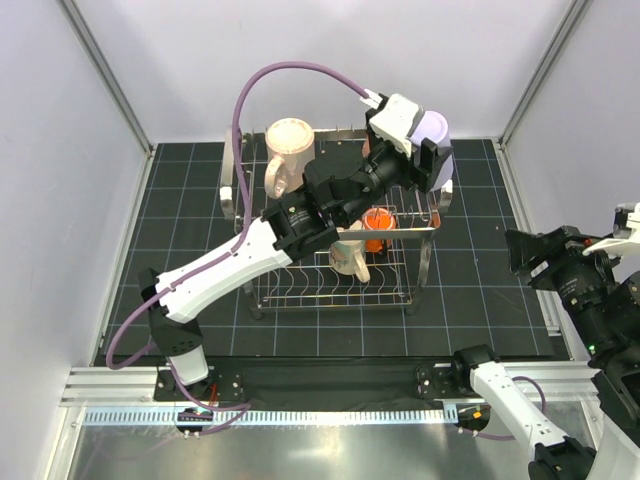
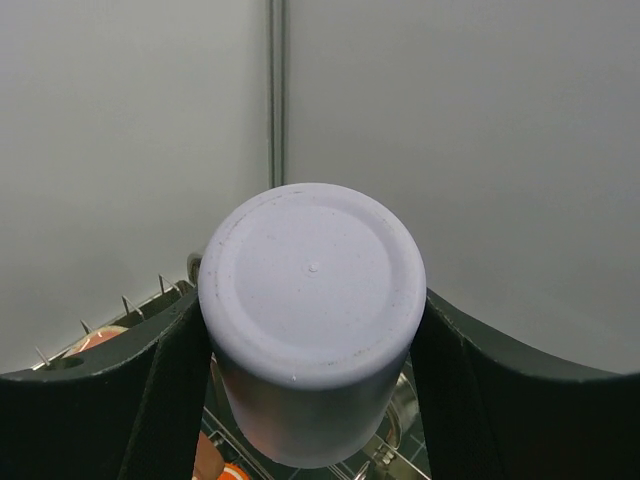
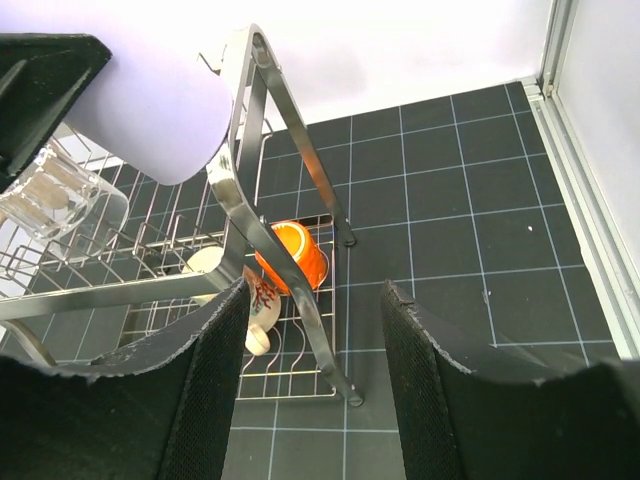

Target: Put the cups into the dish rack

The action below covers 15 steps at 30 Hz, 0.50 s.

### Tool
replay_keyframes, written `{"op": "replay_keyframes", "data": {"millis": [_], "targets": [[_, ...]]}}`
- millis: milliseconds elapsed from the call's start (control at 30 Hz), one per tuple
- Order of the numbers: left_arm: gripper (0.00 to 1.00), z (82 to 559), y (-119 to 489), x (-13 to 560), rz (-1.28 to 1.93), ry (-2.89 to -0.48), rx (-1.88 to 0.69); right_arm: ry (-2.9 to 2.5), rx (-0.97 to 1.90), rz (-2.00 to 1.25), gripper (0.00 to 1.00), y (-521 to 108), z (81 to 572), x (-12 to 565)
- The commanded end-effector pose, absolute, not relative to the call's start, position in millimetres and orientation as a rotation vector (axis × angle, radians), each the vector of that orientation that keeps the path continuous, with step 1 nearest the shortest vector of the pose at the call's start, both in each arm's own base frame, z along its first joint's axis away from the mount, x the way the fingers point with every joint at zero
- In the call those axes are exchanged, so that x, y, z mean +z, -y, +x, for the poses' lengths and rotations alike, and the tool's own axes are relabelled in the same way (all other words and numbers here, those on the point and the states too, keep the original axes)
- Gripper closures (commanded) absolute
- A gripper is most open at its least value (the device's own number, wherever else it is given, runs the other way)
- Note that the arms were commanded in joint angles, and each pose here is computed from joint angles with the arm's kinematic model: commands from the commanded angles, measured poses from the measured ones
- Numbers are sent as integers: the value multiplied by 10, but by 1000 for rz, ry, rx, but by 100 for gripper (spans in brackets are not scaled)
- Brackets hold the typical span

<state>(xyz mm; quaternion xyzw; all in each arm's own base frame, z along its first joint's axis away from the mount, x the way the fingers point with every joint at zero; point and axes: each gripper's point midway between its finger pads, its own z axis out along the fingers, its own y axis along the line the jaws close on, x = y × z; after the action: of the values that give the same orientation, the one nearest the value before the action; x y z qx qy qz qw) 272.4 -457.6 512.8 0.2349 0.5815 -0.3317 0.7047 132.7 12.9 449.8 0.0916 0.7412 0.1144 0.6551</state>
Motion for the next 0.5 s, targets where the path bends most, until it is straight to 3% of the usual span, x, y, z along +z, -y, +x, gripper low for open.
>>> {"op": "replay_keyframes", "data": {"millis": [0,467], "targets": [[100,2735,4372,5115,479,-1355,-716,-1662,264,195,43,-146,1364,4535],[100,2856,4056,4760,431,-1497,-673,-1669,293,191,43,-197,1386,4483]]}}
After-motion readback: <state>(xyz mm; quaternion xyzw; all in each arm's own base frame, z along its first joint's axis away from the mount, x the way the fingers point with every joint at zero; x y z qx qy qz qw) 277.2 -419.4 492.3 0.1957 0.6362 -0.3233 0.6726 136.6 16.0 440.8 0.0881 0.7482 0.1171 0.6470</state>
